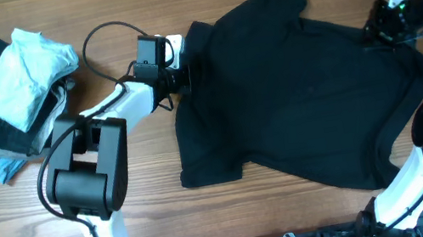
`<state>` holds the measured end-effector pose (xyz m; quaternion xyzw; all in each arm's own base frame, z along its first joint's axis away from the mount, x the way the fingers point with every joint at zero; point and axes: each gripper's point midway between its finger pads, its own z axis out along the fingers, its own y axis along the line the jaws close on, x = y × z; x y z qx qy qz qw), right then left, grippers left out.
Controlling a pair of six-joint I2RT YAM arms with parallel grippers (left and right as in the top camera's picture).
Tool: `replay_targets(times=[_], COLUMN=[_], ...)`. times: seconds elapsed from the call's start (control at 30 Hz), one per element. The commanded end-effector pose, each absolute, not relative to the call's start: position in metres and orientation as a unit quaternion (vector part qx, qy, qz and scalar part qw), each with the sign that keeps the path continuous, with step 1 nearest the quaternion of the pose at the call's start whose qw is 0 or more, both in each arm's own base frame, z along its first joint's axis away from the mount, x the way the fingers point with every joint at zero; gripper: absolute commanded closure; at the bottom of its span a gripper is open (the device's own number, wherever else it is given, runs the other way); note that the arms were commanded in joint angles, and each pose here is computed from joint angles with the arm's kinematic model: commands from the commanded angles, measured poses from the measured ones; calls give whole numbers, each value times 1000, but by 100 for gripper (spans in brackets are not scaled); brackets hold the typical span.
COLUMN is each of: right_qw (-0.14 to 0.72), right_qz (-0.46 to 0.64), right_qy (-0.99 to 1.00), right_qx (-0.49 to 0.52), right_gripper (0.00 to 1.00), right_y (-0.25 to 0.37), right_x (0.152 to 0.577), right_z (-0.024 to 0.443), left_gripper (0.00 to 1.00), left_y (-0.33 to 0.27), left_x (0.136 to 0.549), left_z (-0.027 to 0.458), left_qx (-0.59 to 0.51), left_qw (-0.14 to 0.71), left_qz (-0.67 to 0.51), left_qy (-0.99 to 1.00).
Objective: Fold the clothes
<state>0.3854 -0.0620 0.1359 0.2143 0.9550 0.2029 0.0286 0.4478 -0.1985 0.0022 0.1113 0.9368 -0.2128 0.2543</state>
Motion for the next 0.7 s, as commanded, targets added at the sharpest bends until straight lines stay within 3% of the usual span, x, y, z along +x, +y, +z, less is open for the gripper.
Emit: replay_targets(times=[0.0,0.07,0.13,0.27,0.3,0.33,0.37,0.47,0.53,0.6,0.67], right_qw=[41,19,-8,-53,-55,-53,-47,-43,-34,-5,29], right_qz=[201,155,116,84,91,106,127,166,142,34,-23], right_qy=[958,960,953,926,923,922,923,921,913,904,880], right_qx=[199,233,281,364,371,369,359,350,380,426,473], right_gripper=[67,64,63,63,67,79,84,85,96,96,96], right_y=[-61,-75,-85,-88,-84,-79,-70,-47,-53,-98,-158], right_x=[386,377,365,343,341,341,341,331,325,320,319], right_z=[142,131,118,82,66,52,36,-6,-25,-34,-22], left_gripper=[96,96,96,96,96,96,92,77,71,53,28], left_y=[-139,-71,-24,-6,-21,-37,-49,-74,-84,-93,-101], left_x=[437,424,419,425,432,438,443,447,445,444,442], left_z=[-59,-79,-79,-43,-24,0,29,82,97,98,98], left_qx=[49,-57,-119,-149,-118,-87,-69,-33,-20,-10,-2], left_qw=[198,155,133,144,164,188,216,271,285,285,283], left_qz=[-88,6,14,-63,-100,-130,-144,-155,-160,-163,-165], left_qy=[975,986,984,976,974,970,963,949,945,945,945])
